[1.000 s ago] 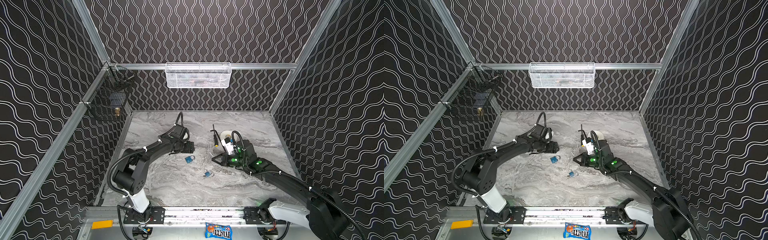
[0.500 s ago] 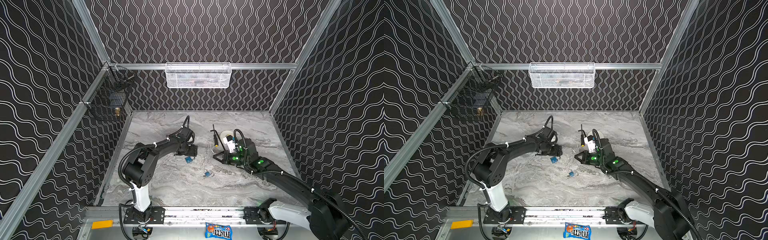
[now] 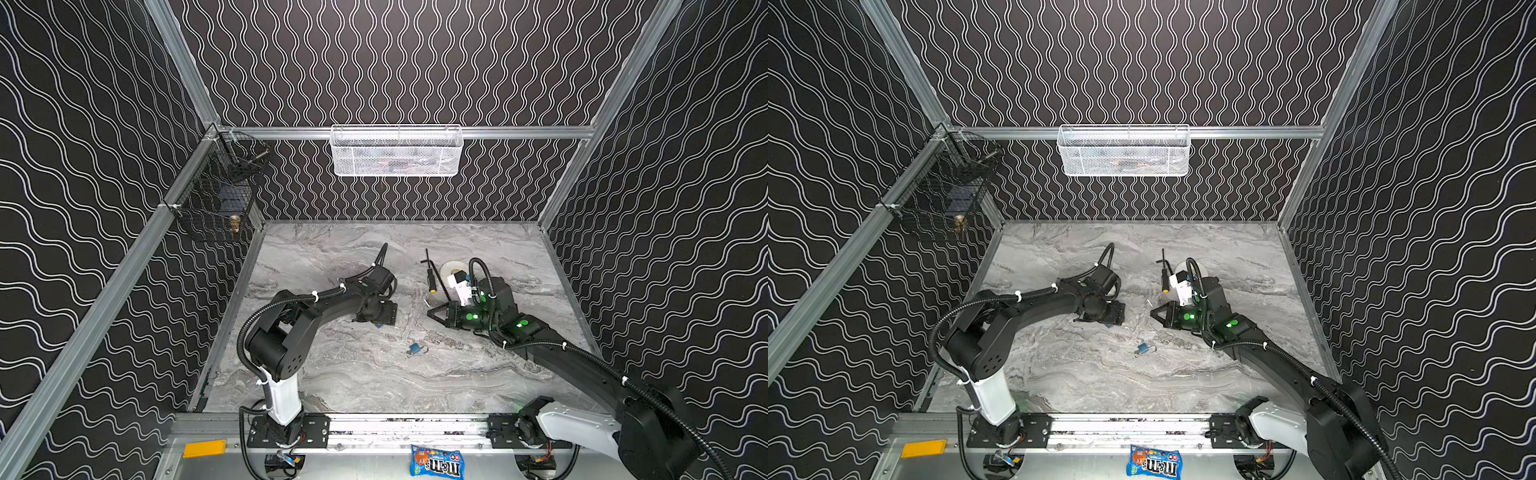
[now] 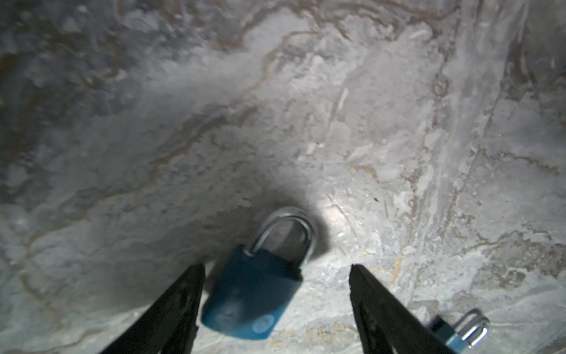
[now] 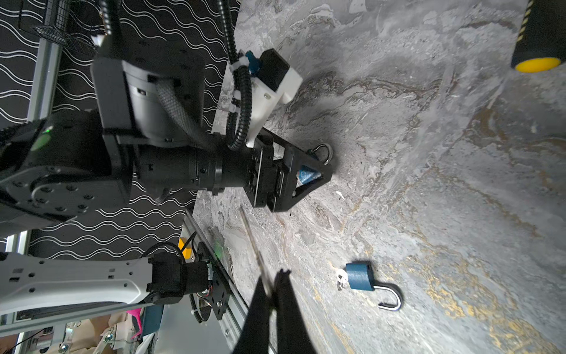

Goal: Unlock with the key
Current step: 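Lower the left gripper and close it on the locked blue padlock body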

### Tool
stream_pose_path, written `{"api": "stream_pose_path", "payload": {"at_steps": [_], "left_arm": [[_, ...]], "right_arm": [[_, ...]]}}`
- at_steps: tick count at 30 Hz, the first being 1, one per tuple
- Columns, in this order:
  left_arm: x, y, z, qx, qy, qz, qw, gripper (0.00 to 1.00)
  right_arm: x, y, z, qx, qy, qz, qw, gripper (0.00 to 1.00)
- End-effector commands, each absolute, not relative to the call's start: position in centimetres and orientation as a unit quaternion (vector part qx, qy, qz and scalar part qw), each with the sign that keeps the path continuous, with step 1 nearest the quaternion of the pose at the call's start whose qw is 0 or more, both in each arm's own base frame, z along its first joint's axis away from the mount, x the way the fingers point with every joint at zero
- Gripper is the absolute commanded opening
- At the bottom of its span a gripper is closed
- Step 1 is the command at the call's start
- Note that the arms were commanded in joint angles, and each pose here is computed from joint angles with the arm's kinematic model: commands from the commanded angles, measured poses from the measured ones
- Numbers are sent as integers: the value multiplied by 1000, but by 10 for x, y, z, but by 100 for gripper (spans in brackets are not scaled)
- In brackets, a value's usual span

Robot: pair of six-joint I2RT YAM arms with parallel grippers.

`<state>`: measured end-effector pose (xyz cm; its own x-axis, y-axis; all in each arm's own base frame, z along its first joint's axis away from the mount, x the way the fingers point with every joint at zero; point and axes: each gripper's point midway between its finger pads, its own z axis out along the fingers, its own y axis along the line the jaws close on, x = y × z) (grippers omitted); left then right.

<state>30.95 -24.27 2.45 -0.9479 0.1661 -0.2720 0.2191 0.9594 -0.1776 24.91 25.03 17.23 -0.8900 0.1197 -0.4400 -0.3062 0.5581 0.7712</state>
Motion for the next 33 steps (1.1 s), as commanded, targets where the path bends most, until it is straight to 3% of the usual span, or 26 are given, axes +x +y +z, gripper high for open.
{"api": "stream_pose_path", "payload": {"at_steps": [1,16,33], "left_arm": [[300,-229,19,67,989,-52,124,78],[294,-238,17,58,990,27,126,67],[294,-241,7,46,991,42,118,57]], "right_arm": [[249,252,175,-67,846,475,232,0],[249,246,177,-75,841,483,232,0],[248,240,172,-68,837,494,226,0]]}}
